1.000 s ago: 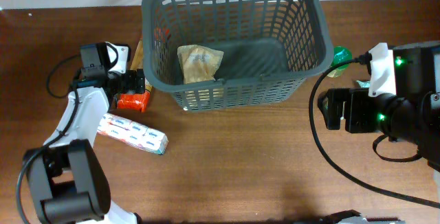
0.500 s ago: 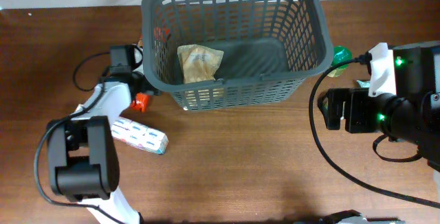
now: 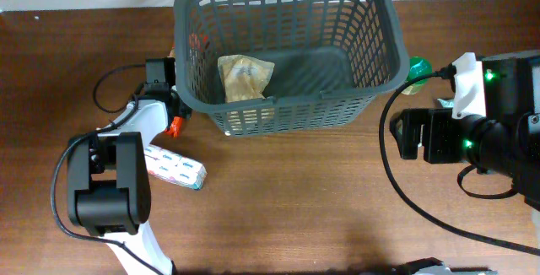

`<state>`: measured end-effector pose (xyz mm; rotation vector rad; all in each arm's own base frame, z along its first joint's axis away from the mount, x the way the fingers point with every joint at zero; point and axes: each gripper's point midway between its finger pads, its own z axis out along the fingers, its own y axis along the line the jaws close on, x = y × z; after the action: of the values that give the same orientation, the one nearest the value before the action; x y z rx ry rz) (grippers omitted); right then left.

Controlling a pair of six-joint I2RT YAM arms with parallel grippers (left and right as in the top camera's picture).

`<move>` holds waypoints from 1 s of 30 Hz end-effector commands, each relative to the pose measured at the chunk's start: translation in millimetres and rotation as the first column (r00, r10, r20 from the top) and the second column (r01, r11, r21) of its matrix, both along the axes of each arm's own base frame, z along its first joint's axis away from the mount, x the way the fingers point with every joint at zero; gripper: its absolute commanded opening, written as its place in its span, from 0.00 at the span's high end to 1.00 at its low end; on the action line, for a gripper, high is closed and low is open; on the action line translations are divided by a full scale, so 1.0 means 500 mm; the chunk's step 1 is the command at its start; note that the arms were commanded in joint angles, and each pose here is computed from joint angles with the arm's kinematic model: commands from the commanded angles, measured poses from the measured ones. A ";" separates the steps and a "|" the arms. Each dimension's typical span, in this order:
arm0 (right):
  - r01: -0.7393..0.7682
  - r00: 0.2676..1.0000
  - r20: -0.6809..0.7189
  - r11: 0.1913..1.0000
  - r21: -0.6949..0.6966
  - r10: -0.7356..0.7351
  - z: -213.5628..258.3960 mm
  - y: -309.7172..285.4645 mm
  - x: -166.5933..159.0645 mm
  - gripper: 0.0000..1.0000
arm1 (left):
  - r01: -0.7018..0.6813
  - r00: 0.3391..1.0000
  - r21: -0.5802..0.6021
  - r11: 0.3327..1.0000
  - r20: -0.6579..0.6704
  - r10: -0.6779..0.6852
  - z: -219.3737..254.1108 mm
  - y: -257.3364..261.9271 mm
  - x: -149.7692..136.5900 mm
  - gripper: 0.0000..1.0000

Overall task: Pack container
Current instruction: 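Grasp the orange pasta packet with the left gripper and lift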

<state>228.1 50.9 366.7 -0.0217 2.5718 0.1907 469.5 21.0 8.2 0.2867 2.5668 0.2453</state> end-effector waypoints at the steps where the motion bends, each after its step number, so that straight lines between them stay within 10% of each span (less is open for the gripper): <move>1: 0.000 1.000 -0.007 1.000 0.007 0.000 -0.002 0.001 -0.001 0.01 | -0.001 0.998 0.007 1.000 -0.063 0.001 -0.046 0.003 -0.019 0.54; 9: 0.000 1.000 -0.007 1.000 0.007 0.000 -0.002 0.001 -0.001 0.01 | -0.038 0.998 -0.015 0.999 -0.052 0.038 -0.035 0.002 -0.015 0.98; 18: 0.000 1.000 -0.007 1.000 0.007 0.000 -0.002 0.001 -0.001 0.01 | -0.042 0.993 -0.024 0.999 0.105 0.044 0.101 0.003 0.027 0.98; 30: 0.000 1.000 -0.007 1.000 0.007 0.000 -0.002 0.001 -0.001 0.01 | -0.044 0.830 0.009 0.999 0.556 0.031 0.599 0.011 0.035 0.98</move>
<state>228.1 50.9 366.5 -0.0212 2.5722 0.1907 486.1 24.5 172.0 0.1962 2.2870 0.2833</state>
